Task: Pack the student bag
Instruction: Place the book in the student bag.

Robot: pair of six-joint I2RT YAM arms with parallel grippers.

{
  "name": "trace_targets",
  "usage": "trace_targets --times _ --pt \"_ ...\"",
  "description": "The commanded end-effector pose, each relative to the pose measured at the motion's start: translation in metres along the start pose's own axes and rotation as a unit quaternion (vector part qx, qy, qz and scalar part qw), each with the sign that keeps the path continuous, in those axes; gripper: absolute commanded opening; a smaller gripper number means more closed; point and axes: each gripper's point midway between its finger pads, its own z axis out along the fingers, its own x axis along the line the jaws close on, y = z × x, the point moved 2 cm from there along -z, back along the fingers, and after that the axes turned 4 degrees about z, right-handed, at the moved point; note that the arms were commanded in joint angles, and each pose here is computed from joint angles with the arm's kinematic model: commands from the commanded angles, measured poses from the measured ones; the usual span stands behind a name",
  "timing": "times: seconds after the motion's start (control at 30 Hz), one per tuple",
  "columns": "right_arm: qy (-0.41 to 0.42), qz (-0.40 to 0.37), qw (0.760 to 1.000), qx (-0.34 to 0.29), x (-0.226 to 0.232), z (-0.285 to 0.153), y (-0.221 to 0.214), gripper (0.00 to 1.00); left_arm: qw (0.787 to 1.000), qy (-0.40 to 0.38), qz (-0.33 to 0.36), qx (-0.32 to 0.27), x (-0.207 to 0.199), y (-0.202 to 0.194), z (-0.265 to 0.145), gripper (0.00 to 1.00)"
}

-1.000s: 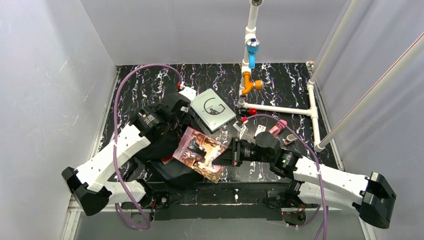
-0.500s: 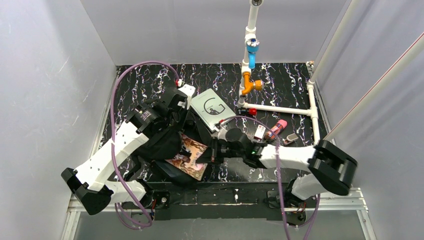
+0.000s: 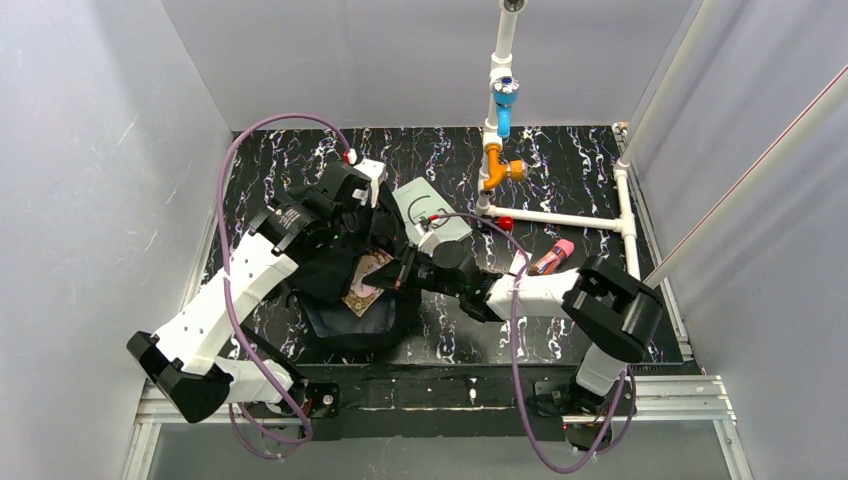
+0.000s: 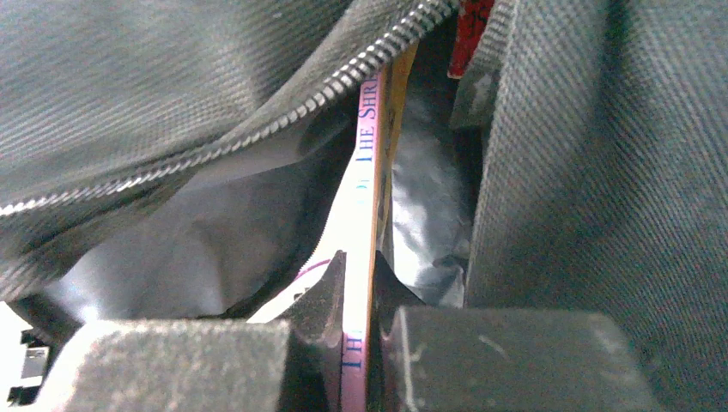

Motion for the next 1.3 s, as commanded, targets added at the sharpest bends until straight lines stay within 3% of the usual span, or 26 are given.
trace_targets --times 0.0,0.17,0.23,0.4,0.57,0.83,1.0,1.27 --pt "0.028 -0.021 0.999 -0.032 0.016 -0.031 0.012 0.01 0.998 -0.004 -0.01 -0.058 0.002 0.021 -0.03 0.0" --pt "-0.028 -0.017 0.998 -0.05 -0.019 -0.061 0.033 0.01 0.981 0.164 -0.053 -0.094 0.059 0.016 -0.055 0.0" --pt "-0.022 -0.027 0.999 -0.042 -0.015 -0.06 0.046 0.01 0.975 0.182 -0.072 -0.102 0.067 0.009 -0.063 0.0" --pt "-0.022 -0.084 0.996 0.025 -0.001 -0.033 0.071 0.01 0.985 0.113 -0.107 -0.07 0.044 -0.011 -0.052 0.0" --pt "-0.083 -0.143 0.983 0.078 -0.013 -0.007 0.085 0.01 0.987 0.098 -0.115 -0.052 0.036 -0.015 -0.035 0.0" --pt "-0.03 -0.099 0.99 0.1 0.004 -0.009 0.041 0.04 0.991 0.052 -0.108 -0.052 0.019 0.001 -0.018 0.0" --pt "0.002 -0.07 0.995 0.075 0.017 0.015 0.02 0.07 0.992 0.017 -0.112 -0.054 0.007 0.011 -0.016 0.0" --pt "-0.017 -0.046 0.995 -0.089 0.01 0.03 0.063 0.07 0.993 0.001 -0.104 -0.059 0.005 0.011 -0.031 0.0"
